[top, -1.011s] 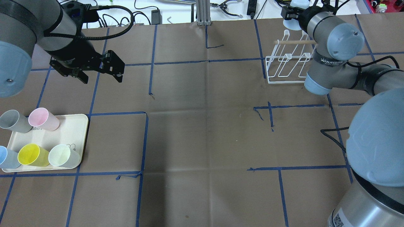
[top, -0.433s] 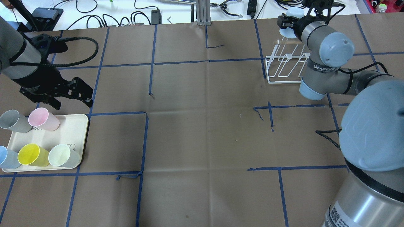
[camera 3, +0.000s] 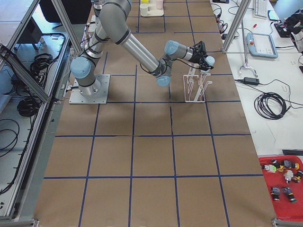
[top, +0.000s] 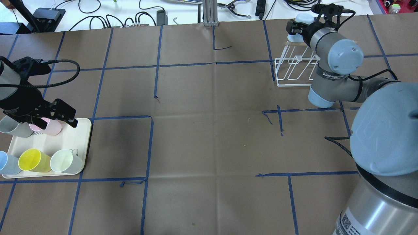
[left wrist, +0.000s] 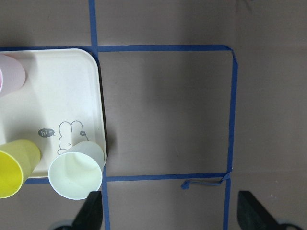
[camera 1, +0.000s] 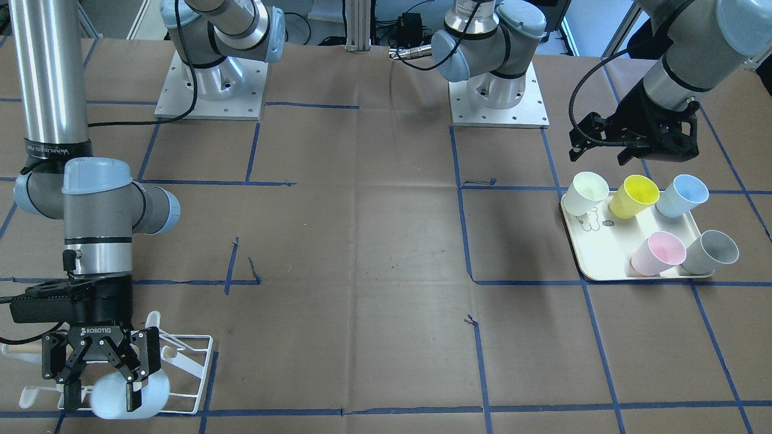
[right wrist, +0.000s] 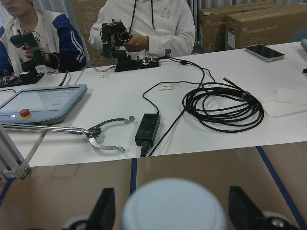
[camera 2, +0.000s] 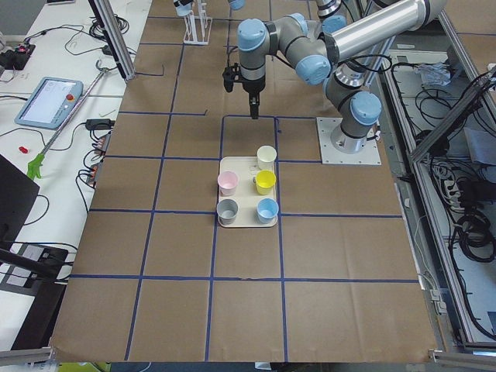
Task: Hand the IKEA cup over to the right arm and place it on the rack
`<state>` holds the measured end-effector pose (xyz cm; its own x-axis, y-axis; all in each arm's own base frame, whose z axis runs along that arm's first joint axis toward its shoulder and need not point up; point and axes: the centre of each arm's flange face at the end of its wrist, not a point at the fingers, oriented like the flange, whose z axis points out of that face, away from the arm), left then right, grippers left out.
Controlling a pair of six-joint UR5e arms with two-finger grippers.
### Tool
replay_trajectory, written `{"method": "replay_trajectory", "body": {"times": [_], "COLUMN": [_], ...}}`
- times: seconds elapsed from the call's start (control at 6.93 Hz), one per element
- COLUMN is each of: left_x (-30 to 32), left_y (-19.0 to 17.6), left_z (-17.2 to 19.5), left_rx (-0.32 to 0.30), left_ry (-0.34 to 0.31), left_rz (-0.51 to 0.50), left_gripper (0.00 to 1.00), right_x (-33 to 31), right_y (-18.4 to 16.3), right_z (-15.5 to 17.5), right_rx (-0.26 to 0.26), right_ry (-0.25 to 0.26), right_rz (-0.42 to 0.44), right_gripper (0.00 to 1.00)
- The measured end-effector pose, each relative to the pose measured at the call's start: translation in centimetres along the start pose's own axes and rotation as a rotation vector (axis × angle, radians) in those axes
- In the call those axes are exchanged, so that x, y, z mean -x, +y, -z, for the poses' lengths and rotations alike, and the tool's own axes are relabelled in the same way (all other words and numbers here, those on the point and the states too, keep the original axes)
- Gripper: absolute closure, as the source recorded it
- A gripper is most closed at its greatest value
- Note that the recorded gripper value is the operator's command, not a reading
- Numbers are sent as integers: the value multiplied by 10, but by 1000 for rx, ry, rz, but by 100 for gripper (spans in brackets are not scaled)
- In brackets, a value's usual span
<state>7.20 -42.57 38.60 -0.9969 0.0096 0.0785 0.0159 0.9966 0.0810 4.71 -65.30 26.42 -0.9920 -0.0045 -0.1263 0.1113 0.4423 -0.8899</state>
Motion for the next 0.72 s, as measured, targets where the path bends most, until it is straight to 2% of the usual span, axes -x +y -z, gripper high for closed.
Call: {"method": "replay_trajectory", "body": {"times": [0.29, 0.43, 0.72], "left_x": [28, 33, 29], "left_y": [12, 16, 29], "left_z": [-24, -32, -48], "left_rx": [12, 25, 24], "left_ry": [-39, -71, -92], "left_rz": [3, 8, 14], "left_gripper": [1, 1, 1], "right_x": [5, 7, 12], "right_y": [0, -1, -14], "right_z": [1, 1, 8], "right_rx": [1, 0, -23], "right_ry": [-6, -8, -13], "right_rz": [4, 7, 13], "right_gripper": [0, 0, 0]}}
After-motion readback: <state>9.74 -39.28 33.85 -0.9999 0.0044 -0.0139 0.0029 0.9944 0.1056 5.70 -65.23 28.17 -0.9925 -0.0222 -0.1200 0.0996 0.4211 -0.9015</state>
